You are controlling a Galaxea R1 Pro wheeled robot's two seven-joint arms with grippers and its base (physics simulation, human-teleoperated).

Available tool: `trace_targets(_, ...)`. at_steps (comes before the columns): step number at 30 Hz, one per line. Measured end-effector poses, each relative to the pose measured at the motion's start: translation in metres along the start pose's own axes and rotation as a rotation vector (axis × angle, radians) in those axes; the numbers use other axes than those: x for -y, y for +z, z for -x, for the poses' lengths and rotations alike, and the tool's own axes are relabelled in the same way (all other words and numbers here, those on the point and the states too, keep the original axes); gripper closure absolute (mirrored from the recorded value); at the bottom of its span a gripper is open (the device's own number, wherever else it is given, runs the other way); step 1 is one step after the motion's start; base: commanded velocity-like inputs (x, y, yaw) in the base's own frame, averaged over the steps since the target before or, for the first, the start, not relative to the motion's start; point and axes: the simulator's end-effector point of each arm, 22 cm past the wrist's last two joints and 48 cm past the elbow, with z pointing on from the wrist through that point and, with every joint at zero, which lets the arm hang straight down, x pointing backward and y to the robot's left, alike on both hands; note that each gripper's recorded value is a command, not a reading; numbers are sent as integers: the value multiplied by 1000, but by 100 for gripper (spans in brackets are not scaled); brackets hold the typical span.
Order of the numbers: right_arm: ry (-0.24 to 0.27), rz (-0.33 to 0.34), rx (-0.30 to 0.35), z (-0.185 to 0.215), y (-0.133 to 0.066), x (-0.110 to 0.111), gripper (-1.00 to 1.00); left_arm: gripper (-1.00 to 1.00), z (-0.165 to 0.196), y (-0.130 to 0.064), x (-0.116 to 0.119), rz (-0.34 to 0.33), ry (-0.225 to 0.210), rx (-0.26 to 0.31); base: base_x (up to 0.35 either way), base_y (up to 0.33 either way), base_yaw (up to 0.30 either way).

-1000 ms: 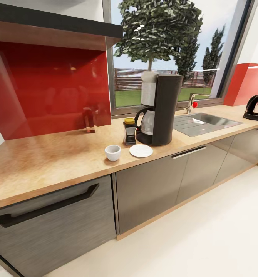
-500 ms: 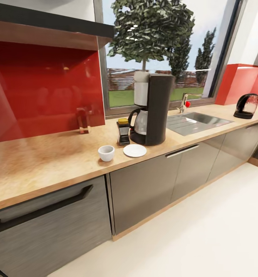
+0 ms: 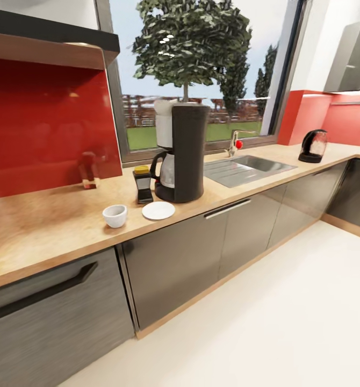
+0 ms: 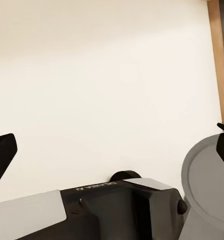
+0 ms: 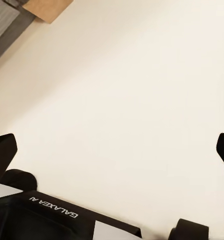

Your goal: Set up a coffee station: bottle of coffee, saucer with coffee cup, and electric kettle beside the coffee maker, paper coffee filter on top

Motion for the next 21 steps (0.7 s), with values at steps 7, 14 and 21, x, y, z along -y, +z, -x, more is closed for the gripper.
trace_targets(7, 0, 0, 0, 0, 0, 0, -100, -100, 0, 0, 0, 0, 0, 0, 122, -51, -202)
trace_targets(14, 2, 2, -2, -2, 0, -1, -100, -100, 0, 0, 0, 1, 0, 1, 293, -131, -13)
trace_targets(21, 4, 3, -5, -3, 0, -1, -100, -100, 0, 0, 0, 2, -2, 0, 270, -212, -151)
